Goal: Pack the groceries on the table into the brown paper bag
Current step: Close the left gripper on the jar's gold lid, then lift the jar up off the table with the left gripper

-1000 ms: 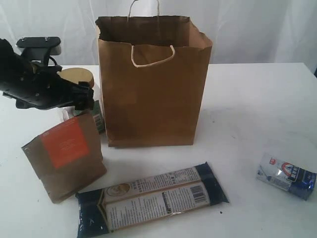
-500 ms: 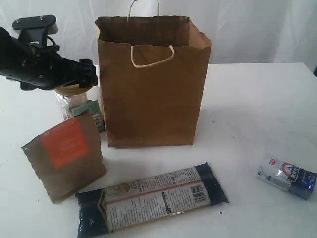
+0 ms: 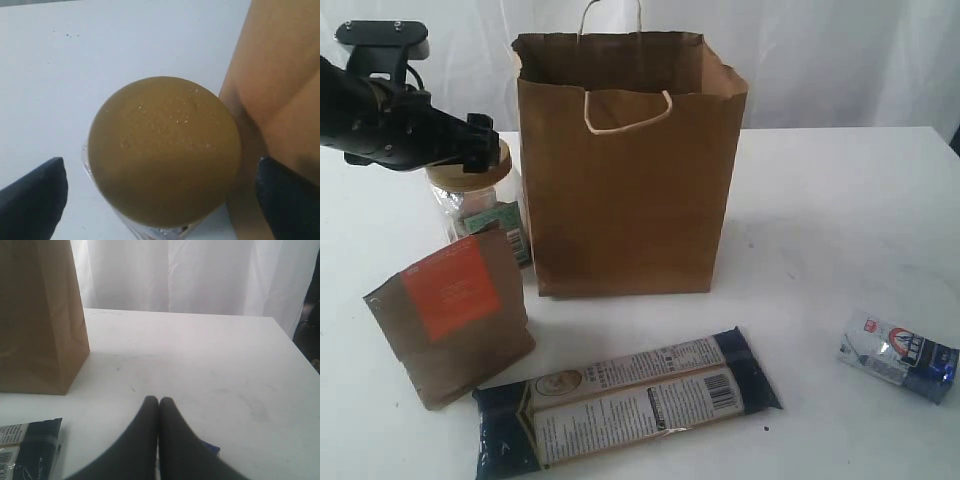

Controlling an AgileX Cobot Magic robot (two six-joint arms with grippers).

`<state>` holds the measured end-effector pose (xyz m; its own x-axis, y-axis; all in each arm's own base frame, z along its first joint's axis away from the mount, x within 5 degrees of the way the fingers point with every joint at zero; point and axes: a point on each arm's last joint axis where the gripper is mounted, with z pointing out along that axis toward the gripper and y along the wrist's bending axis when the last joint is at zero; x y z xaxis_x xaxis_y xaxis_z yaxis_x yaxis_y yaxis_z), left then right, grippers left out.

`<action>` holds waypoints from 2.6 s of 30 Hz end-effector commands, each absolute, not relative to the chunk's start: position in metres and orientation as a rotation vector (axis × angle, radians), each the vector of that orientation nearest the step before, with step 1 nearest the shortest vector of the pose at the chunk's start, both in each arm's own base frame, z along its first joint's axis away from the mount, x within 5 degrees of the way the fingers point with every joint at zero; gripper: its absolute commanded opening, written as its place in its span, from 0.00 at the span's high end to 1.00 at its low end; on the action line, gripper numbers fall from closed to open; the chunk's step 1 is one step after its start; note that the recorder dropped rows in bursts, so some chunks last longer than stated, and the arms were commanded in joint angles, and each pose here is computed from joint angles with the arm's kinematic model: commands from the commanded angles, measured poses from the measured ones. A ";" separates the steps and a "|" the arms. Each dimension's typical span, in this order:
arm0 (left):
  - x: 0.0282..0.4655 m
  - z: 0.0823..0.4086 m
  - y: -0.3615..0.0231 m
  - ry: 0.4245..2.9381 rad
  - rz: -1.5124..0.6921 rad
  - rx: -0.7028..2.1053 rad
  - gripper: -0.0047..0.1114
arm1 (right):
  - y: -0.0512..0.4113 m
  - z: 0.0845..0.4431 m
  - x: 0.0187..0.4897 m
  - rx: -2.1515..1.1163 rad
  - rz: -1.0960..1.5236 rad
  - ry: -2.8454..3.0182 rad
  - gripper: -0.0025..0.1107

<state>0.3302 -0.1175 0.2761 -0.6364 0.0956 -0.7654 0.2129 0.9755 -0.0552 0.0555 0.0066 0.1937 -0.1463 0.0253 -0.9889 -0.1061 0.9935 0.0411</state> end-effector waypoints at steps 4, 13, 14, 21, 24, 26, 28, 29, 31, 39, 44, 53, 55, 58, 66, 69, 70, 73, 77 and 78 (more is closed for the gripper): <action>0.336 0.269 -0.120 2.262 -0.162 0.250 0.08 | 0.006 0.193 0.055 -0.061 0.105 1.705 0.98; 0.341 0.260 -0.122 2.259 -0.138 0.315 0.08 | 0.006 0.193 0.055 -0.061 0.105 1.705 0.98; 0.342 0.258 -0.122 2.260 -0.134 0.325 0.08 | 0.006 0.193 0.055 -0.061 0.105 1.705 0.98; 0.345 0.254 -0.124 2.241 -0.128 0.360 0.08 | 0.006 0.193 0.055 -0.061 0.105 1.705 0.98; 0.346 0.256 -0.125 2.223 -0.136 0.360 0.08 | 0.006 0.193 0.055 -0.061 0.105 1.705 0.98; 0.347 0.255 -0.125 2.223 -0.137 0.361 0.08 | 0.006 0.193 0.055 -0.061 0.105 1.705 0.98; 0.348 0.252 -0.126 2.230 -0.130 0.374 0.08 | 0.006 0.193 0.055 -0.061 0.105 1.705 0.98; 0.349 0.248 -0.126 2.239 -0.128 0.377 0.08 | 0.006 0.193 0.055 -0.061 0.105 1.705 0.98; 0.350 0.245 -0.127 2.246 -0.126 0.378 0.08 | 0.006 0.193 0.055 -0.061 0.105 1.705 0.98; 0.350 0.245 -0.126 2.253 -0.123 0.379 0.66 | 0.006 0.193 0.055 -0.061 0.105 1.705 0.98; 0.349 0.245 -0.126 2.253 -0.123 0.378 0.91 | 0.006 0.193 0.055 -0.061 0.105 1.705 0.98; 0.320 0.292 -0.110 2.244 -0.064 0.367 0.96 | 0.006 0.193 0.055 -0.061 0.105 1.705 0.98; 0.314 0.299 -0.107 2.248 -0.039 0.373 0.96 | 0.006 0.193 0.055 -0.051 0.114 1.705 0.98; 0.309 0.301 -0.103 2.279 -0.007 0.378 0.96 | 0.006 0.193 0.055 -0.038 0.125 1.706 0.98; 0.288 0.343 -0.096 2.112 -0.056 0.346 0.96 | 0.006 0.193 0.055 -0.038 0.125 1.706 0.98; 0.279 0.357 -0.093 2.069 -0.061 0.339 0.96 | 0.006 0.193 0.055 -0.038 0.125 1.706 0.98; 0.276 0.361 -0.092 2.049 -0.066 0.335 0.96 | 0.006 0.193 0.055 -0.038 0.125 1.706 0.98; 0.267 0.377 -0.090 1.966 -0.085 0.330 0.96 | 0.006 0.193 0.055 -0.038 0.125 1.706 0.98; 0.254 0.397 -0.086 1.857 -0.114 0.320 0.96 | 0.006 0.193 0.055 -0.040 0.124 1.706 0.98; 0.251 0.402 -0.085 1.833 -0.115 0.320 0.96 | 0.006 0.193 0.055 -0.040 0.124 1.706 0.98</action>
